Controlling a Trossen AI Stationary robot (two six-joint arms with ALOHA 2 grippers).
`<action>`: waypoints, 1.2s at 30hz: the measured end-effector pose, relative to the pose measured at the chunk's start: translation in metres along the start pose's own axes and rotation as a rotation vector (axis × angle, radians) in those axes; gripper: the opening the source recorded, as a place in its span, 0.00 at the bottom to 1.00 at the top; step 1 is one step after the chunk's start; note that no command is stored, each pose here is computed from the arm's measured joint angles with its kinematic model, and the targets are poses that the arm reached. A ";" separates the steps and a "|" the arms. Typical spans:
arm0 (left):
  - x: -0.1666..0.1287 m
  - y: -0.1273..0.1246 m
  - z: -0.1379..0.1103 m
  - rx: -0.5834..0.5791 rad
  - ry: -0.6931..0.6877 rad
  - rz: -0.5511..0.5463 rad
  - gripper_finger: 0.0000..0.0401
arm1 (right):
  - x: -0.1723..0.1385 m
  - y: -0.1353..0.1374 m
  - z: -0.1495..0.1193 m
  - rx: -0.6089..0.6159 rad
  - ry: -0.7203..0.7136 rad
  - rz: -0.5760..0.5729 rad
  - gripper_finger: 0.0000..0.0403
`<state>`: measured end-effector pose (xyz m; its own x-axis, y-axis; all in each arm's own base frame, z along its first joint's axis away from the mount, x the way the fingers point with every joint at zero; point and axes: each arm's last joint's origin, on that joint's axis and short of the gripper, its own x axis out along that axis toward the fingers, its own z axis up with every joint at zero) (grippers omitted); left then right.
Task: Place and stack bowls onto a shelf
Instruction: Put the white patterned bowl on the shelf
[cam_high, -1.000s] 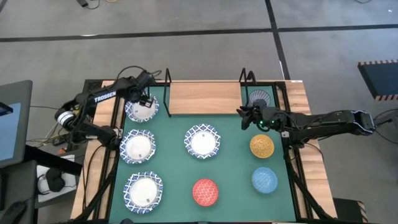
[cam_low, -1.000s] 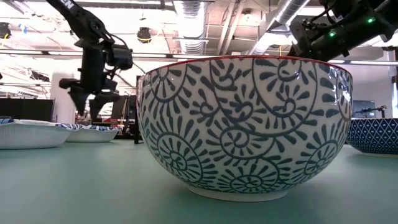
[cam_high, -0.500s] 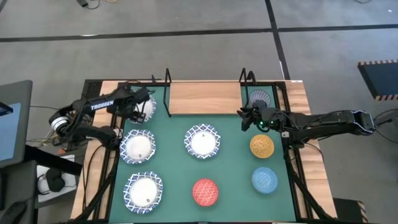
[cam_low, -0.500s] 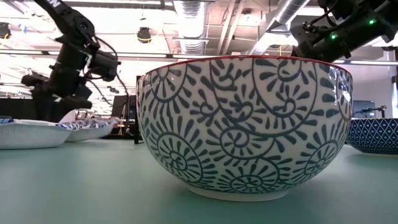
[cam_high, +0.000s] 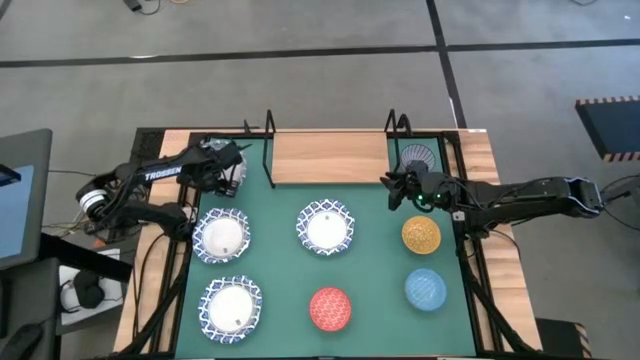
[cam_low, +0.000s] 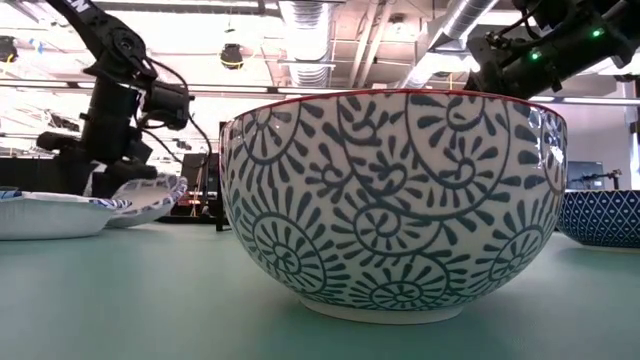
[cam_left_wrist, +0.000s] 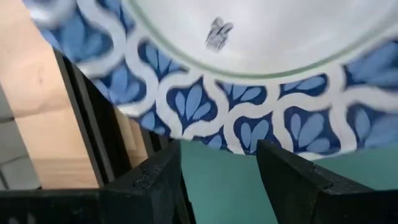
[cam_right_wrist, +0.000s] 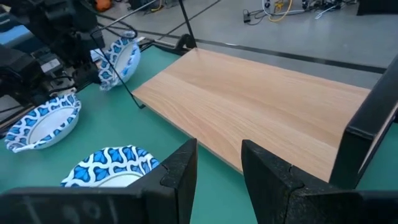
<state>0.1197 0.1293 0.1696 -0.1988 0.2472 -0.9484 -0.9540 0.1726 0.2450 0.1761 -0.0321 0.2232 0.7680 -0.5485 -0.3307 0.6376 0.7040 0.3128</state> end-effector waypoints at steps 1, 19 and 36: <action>-0.003 -0.001 0.000 0.003 -0.012 -0.009 0.48 | 0.000 0.000 0.000 0.000 0.001 0.003 0.38; -0.025 -0.010 0.007 0.317 -0.170 -0.162 0.48 | 0.000 0.000 -0.001 -0.003 0.011 0.007 0.38; -0.003 -0.021 0.012 0.329 -0.116 -0.051 0.32 | 0.000 0.000 -0.001 -0.003 0.014 0.010 0.38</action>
<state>0.1427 0.1368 0.1698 -0.1084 0.3337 -0.9364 -0.8347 0.4810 0.2681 0.1762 -0.0316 0.2225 0.7736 -0.5350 -0.3396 0.6294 0.7110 0.3135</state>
